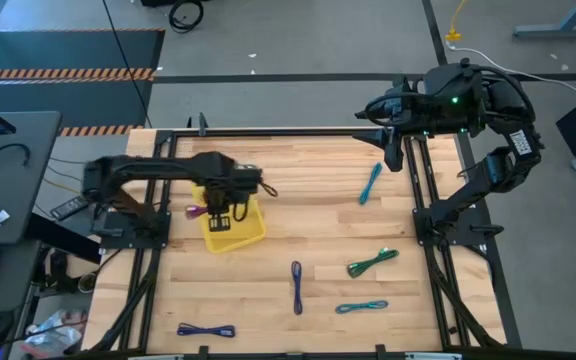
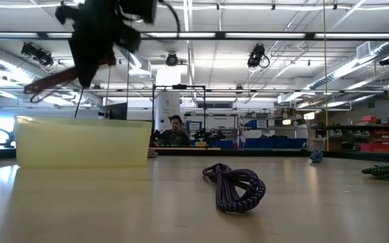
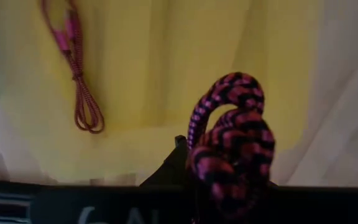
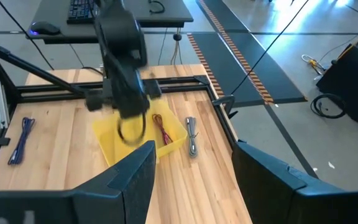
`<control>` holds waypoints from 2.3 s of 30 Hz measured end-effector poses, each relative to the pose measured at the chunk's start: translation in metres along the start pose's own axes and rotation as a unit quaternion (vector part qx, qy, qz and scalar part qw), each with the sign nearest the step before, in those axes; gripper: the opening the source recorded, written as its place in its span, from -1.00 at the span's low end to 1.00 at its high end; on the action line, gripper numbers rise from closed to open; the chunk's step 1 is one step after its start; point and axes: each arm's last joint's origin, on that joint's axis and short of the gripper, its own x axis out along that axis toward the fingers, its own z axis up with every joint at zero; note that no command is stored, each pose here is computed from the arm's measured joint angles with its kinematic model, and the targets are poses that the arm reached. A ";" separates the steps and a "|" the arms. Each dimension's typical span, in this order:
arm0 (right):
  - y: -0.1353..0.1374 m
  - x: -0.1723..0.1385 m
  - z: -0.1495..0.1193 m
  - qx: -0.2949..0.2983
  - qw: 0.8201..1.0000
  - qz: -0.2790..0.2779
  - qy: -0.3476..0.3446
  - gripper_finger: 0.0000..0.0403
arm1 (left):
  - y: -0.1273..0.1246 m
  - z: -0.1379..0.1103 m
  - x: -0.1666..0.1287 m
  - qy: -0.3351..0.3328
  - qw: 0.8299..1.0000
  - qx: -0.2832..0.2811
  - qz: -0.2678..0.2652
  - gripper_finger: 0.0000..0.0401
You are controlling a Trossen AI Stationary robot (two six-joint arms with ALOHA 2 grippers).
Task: Pick and place USB-C Cables
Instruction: Put the pink charger cable into the yellow bin
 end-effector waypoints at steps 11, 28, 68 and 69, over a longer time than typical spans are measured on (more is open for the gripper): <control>0.000 0.000 0.003 0.002 1.000 0.000 -0.015 0.07 | -0.004 -0.089 -0.064 -0.130 0.979 -0.145 0.055 -0.91; 0.000 0.000 0.004 0.022 1.000 0.003 -0.022 0.08 | 0.040 -0.036 0.033 -0.113 0.991 -0.053 -0.039 -0.91; 0.000 0.000 0.003 0.029 0.999 0.004 -0.015 0.08 | 0.078 0.025 0.113 -0.020 0.996 0.045 -0.077 -0.91; 0.000 0.000 0.003 0.029 0.999 0.004 -0.015 0.08 | 0.078 0.024 0.116 -0.023 0.996 0.045 -0.077 -0.91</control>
